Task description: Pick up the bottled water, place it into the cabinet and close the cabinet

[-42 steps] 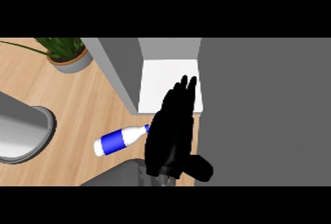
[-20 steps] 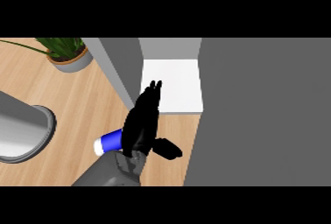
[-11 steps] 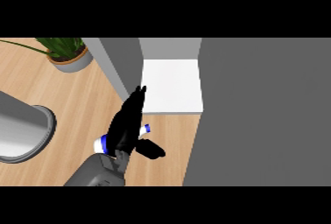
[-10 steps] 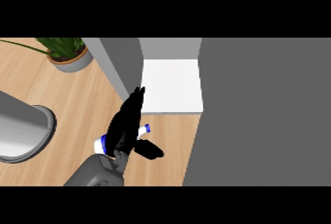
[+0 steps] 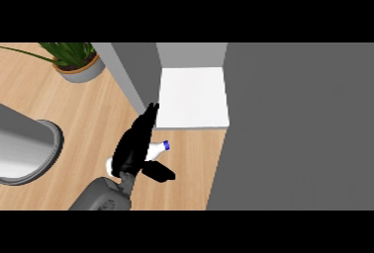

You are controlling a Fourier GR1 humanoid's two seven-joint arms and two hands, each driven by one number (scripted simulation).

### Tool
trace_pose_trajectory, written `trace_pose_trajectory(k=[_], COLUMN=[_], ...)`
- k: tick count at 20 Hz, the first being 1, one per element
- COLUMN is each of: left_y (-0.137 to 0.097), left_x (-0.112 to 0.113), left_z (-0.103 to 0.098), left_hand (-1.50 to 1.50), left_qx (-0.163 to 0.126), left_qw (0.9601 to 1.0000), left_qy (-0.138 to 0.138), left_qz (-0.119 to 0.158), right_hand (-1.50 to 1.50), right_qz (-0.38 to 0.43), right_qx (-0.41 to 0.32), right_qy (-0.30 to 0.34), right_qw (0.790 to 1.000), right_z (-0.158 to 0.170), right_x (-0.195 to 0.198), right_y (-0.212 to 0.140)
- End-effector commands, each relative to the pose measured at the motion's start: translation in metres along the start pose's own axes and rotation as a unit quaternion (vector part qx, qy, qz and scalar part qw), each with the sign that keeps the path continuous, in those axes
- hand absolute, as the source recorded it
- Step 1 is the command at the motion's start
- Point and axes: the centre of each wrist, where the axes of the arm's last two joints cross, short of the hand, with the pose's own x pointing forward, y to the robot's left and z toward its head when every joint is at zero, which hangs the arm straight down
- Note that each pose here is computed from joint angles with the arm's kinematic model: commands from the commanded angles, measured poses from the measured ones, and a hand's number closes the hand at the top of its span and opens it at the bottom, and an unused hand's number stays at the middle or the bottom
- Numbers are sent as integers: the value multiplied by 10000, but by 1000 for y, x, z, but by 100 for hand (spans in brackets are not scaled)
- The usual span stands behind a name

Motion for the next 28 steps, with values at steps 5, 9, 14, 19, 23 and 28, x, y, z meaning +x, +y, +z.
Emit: trace_pose_trajectory(k=[5,9,14,19,23,28], left_y=[-5,-25,-26,-40,-18,-8], left_x=[-65,-85,-108,-122,-132,-143], left_z=[1,0,2,13,14,18], left_hand=[-150,-150,-150,-150,-150,-150], left_qx=[-164,-93,11,111,141,242], left_qw=[9977,9977,9972,9984,9977,9977], left_qy=[644,661,746,554,662,635], left_qz=[100,65,-3,-80,-61,11], right_hand=[-150,-150,-150,-150,-150,-150], right_qz=[327,226,242,220,326,311], right_qx=[-187,-145,-90,-155,-157,-183], right_qy=[-292,-311,-210,-329,-175,-246], right_qw=[9989,9992,9994,9991,9992,9990], right_z=[8,10,15,9,12,9], right_x=[21,24,15,30,26,11], right_y=[-4,0,6,-1,1,4])
